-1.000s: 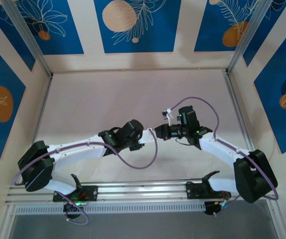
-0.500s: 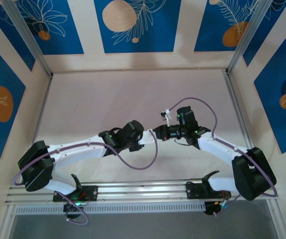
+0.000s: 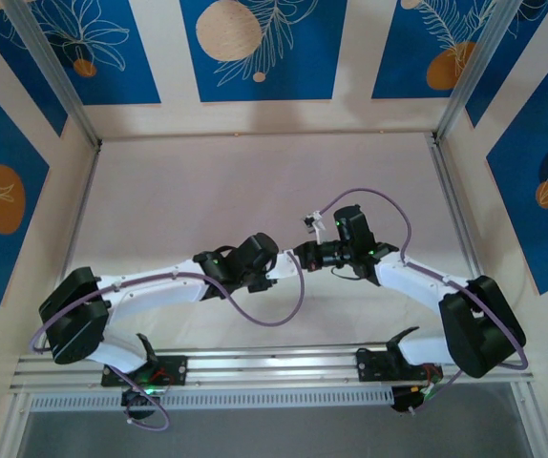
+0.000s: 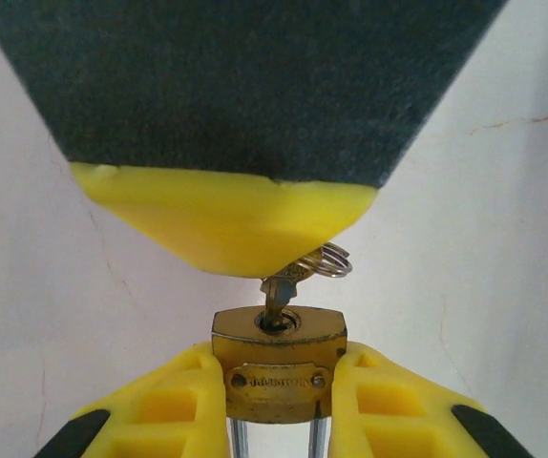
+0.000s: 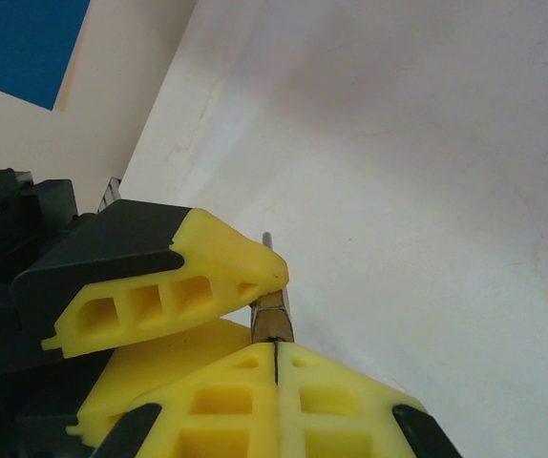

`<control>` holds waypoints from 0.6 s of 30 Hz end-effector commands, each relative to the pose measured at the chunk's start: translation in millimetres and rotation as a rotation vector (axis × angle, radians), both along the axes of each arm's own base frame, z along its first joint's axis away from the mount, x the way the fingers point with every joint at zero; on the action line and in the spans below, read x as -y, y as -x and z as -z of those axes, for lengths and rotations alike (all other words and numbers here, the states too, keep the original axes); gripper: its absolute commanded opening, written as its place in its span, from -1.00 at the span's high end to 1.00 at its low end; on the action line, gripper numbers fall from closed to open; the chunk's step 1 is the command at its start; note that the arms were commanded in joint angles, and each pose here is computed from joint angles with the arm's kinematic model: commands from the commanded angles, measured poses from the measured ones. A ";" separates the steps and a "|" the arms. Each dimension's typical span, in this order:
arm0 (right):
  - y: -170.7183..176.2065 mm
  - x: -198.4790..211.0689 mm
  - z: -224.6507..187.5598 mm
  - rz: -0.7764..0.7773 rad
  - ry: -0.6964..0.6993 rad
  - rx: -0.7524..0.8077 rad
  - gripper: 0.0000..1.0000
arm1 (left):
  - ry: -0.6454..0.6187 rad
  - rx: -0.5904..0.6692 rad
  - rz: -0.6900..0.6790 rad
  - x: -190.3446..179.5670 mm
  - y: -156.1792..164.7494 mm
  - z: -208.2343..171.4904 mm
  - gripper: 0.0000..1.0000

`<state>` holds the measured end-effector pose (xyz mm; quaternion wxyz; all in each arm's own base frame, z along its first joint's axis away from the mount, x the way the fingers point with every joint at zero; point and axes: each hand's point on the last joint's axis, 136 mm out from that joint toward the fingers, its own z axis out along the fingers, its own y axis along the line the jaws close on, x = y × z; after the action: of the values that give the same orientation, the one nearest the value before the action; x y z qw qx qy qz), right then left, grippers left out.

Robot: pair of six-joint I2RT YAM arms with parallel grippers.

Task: Unlock with the key

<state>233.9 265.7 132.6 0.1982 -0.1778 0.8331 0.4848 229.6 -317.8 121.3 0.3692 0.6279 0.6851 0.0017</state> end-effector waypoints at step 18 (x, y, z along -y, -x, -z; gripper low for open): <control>7.1 -18.4 -2.8 -0.060 -0.002 0.012 1.00 | 0.259 0.035 0.061 50.4 1.9 -57.5 0.66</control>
<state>234.4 270.5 128.0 0.1964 -0.1803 0.8378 0.4764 229.0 -315.4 117.1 0.3612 0.6207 0.6959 0.0009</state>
